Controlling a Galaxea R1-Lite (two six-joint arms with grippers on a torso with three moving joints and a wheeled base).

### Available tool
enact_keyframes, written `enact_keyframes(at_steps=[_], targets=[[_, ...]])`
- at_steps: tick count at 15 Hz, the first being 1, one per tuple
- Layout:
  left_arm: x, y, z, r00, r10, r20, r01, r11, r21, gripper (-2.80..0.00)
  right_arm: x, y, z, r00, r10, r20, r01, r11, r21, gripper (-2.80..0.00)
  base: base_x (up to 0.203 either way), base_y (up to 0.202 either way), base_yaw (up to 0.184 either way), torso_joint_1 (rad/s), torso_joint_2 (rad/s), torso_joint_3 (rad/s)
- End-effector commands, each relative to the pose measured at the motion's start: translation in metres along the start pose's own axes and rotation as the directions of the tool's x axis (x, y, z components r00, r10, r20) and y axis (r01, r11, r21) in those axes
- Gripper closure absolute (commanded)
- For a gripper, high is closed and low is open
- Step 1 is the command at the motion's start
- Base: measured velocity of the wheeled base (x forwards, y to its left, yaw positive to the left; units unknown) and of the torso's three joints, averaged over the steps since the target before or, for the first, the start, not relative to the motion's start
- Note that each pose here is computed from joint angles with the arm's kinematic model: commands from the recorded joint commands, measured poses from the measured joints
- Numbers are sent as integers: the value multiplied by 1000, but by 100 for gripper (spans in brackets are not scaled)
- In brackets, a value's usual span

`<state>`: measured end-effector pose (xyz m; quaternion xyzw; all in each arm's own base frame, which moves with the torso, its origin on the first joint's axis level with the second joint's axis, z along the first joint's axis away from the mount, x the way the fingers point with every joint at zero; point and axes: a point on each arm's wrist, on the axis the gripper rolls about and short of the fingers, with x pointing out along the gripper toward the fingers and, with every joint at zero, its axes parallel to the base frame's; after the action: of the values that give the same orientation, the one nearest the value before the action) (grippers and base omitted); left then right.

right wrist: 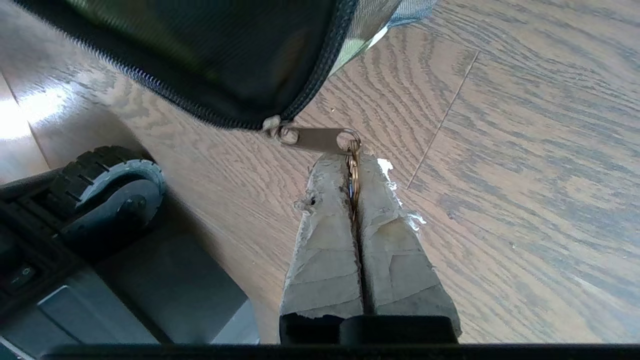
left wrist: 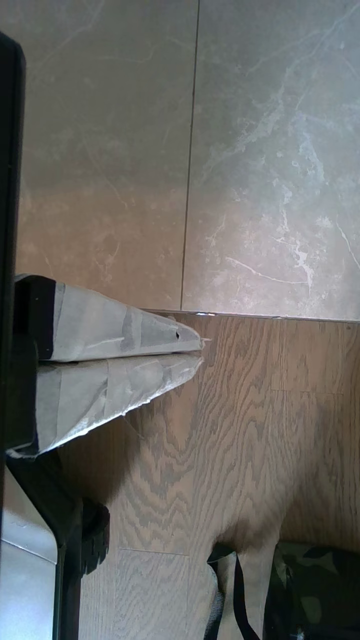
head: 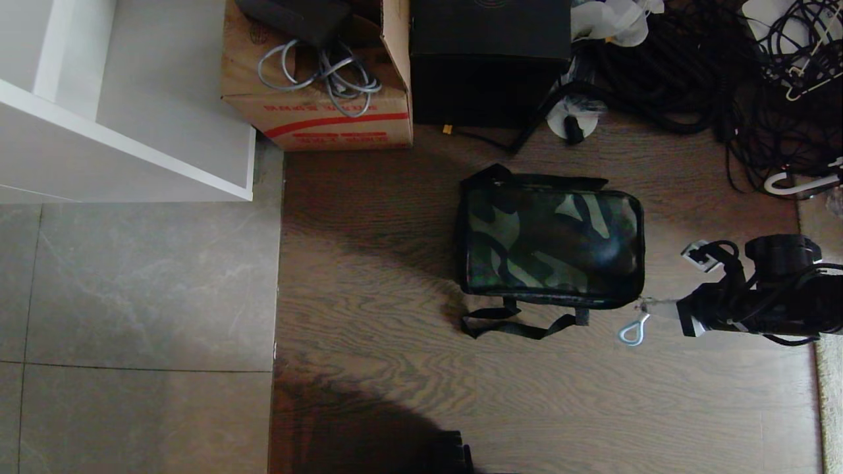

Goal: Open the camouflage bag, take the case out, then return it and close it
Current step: Open the top of the storage box

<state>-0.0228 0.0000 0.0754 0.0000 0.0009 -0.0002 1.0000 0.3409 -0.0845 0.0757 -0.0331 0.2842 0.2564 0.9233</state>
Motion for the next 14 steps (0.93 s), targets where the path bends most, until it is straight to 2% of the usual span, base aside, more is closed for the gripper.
enact_keyframes(at_steps=[1, 8, 11, 14], targets=[[0, 0, 0, 1000, 0, 0, 0, 1000, 0, 0, 3, -6, 7, 1000, 9, 0, -9, 1000, 2, 0, 0, 0, 0, 0, 0, 0], [0, 0, 0, 1000, -1, 0, 1, 1000, 2, 0, -6, -13, 37, 999, -6, 43, 7, 1000, -27, 0, 0, 0, 0, 0, 0, 0], [0, 0, 0, 1000, 0, 0, 0, 1000, 2, 0, -11, -11, 47, 995, 51, 82, -52, 999, 4, 0, 0, 0, 0, 0, 0, 0], [0, 0, 0, 1000, 0, -1, 0, 1000, 2, 0, -13, -9, 52, 992, 71, 101, -79, 994, 79, 0, 0, 0, 0, 0, 0, 0]])
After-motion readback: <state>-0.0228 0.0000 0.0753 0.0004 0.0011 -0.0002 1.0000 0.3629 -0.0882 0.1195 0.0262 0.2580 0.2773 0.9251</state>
